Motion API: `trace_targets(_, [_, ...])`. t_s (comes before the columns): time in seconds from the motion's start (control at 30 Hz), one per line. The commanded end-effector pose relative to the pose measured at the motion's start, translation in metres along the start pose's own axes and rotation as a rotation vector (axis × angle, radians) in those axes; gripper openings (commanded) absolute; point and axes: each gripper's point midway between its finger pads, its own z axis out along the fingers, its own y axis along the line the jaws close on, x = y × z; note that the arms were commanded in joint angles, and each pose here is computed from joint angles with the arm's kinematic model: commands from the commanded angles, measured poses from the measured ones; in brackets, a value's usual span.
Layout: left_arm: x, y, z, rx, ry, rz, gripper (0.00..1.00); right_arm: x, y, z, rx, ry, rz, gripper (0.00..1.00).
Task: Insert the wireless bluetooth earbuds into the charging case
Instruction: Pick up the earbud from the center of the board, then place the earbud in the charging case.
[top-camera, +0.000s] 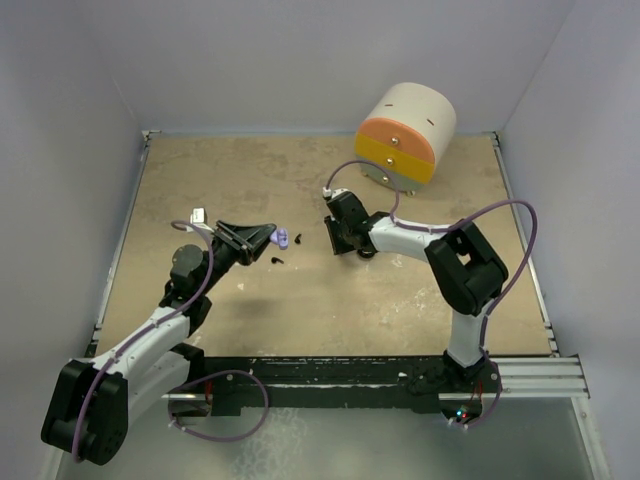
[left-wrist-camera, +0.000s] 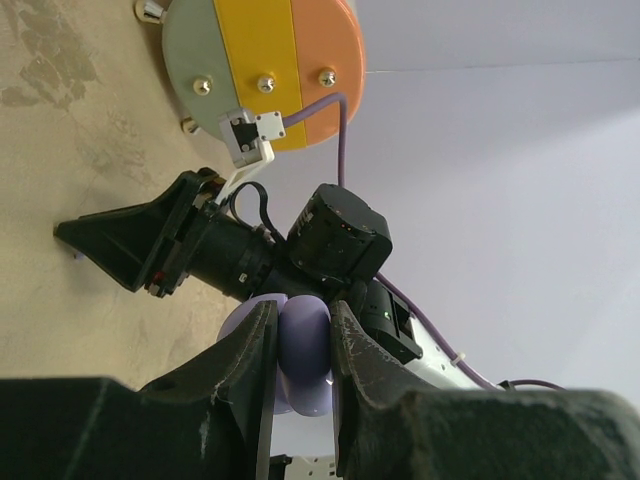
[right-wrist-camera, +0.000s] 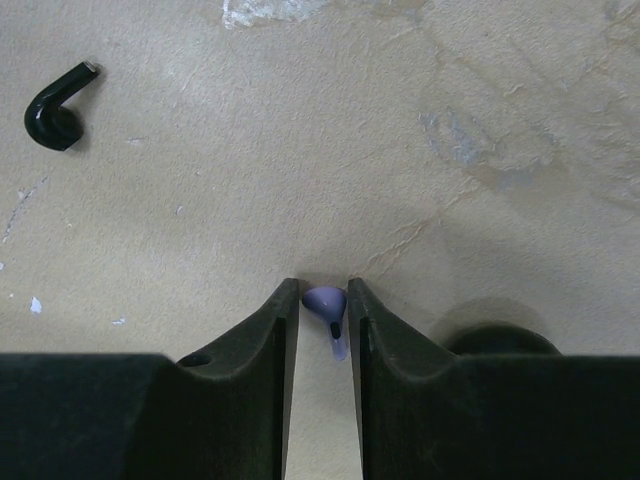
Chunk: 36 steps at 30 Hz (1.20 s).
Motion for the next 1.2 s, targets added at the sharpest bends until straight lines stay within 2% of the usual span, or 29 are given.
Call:
trace_targets(0.0, [-0.005, -0.016, -0.001, 0.065, -0.017, 0.012, 0.00, 0.033, -0.010, 0.005, 0.065, 0.120, -0.006, 0.28])
trace_targets(0.13, [-0.005, -0.015, -0.001, 0.063, -0.018, 0.010, 0.00, 0.032, -0.011, 0.004, 0.074, 0.120, -0.004, 0.23])
trace_targets(0.27, [-0.005, -0.015, 0.000, 0.063, -0.017, 0.011, 0.00, 0.025, -0.011, 0.000, 0.081, 0.103, -0.002, 0.08])
trace_targets(0.37, [-0.005, -0.017, 0.000, 0.064, -0.016, 0.012, 0.00, 0.007, -0.005, -0.009, 0.053, 0.046, 0.010, 0.02])
trace_targets(0.53, [-0.006, -0.017, 0.003, 0.055, -0.016, 0.016, 0.00, -0.060, 0.027, -0.052, -0.130, -0.208, 0.006, 0.00])
trace_targets(0.7, [-0.008, -0.022, 0.011, 0.055, -0.013, 0.024, 0.00, -0.115, 0.041, -0.103, -0.228, -0.443, 0.008, 0.00])
trace_targets(0.77, [-0.009, -0.024, 0.016, 0.052, -0.011, 0.026, 0.00, -0.133, 0.042, -0.129, -0.251, -0.539, 0.011, 0.00])
trace_targets(0.8, [-0.009, -0.024, 0.022, 0.042, -0.005, 0.022, 0.00, -0.151, 0.042, -0.160, -0.272, -0.671, -0.012, 0.00])
trace_targets(0.9, [-0.007, -0.023, 0.031, 0.037, 0.005, 0.007, 0.00, -0.167, 0.049, -0.200, -0.345, -0.820, -0.031, 0.00])
trace_targets(0.97, [-0.004, -0.025, 0.039, 0.044, 0.017, -0.015, 0.00, -0.172, 0.052, -0.217, -0.377, -0.878, -0.040, 0.00])
trace_targets(1.17, [0.011, -0.037, 0.062, 0.075, 0.062, -0.051, 0.00, -0.174, 0.063, -0.233, -0.444, -0.929, -0.095, 0.00])
